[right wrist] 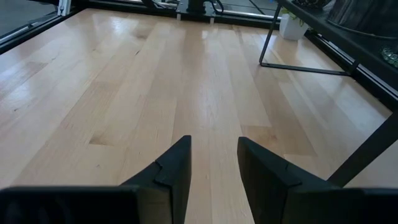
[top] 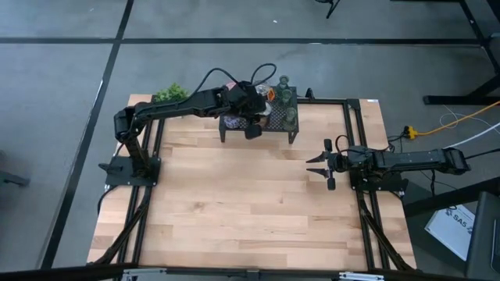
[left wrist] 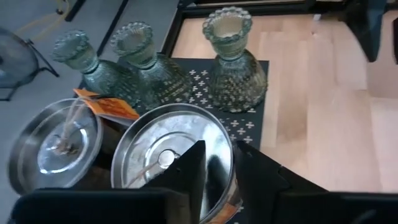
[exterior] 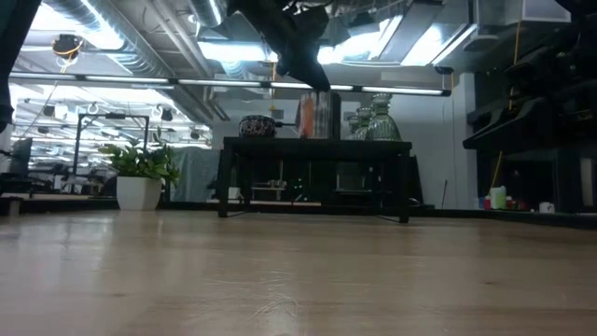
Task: Pick & Place candle stick holders
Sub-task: Put the silver scented candle on the shelf aligned with the other silver scented candle, then return to Home Position
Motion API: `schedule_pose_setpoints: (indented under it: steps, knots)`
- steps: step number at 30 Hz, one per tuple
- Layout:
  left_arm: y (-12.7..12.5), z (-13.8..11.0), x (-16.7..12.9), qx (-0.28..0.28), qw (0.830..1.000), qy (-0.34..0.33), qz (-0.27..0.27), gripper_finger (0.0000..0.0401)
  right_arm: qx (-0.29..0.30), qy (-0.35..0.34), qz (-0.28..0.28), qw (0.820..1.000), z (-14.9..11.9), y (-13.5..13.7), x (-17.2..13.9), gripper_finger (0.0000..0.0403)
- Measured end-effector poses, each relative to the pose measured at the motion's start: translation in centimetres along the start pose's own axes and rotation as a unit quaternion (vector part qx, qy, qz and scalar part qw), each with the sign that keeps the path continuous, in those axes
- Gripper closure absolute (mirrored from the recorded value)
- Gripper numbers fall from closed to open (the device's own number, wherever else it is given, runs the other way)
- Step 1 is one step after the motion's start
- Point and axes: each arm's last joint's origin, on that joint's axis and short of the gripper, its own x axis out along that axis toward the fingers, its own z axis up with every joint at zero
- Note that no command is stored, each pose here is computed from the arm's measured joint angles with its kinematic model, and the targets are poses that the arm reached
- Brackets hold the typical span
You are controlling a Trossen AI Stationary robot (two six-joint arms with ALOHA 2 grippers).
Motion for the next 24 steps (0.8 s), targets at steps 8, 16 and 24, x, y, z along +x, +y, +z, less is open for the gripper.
schedule_pose_setpoints:
  steps: [8,16,24]
  knots:
    - [-0.1,0.9,-2.7,0.054,0.998,-0.026,0.023,0.0295,0.0,0.0,0.0,1.0,0.0,0.0,0.0,0.0271]
    - [-1.5,-1.5,-7.8,0.067,0.997,-0.033,-0.013,0.0314,0.0,0.0,0.0,1.0,0.0,0.0,0.0,0.0271]
    - [-3.1,-9.4,-12.0,0.013,0.993,-0.118,-0.015,0.0337,0.0,0.0,0.0,1.0,0.0,0.0,0.0,0.0271]
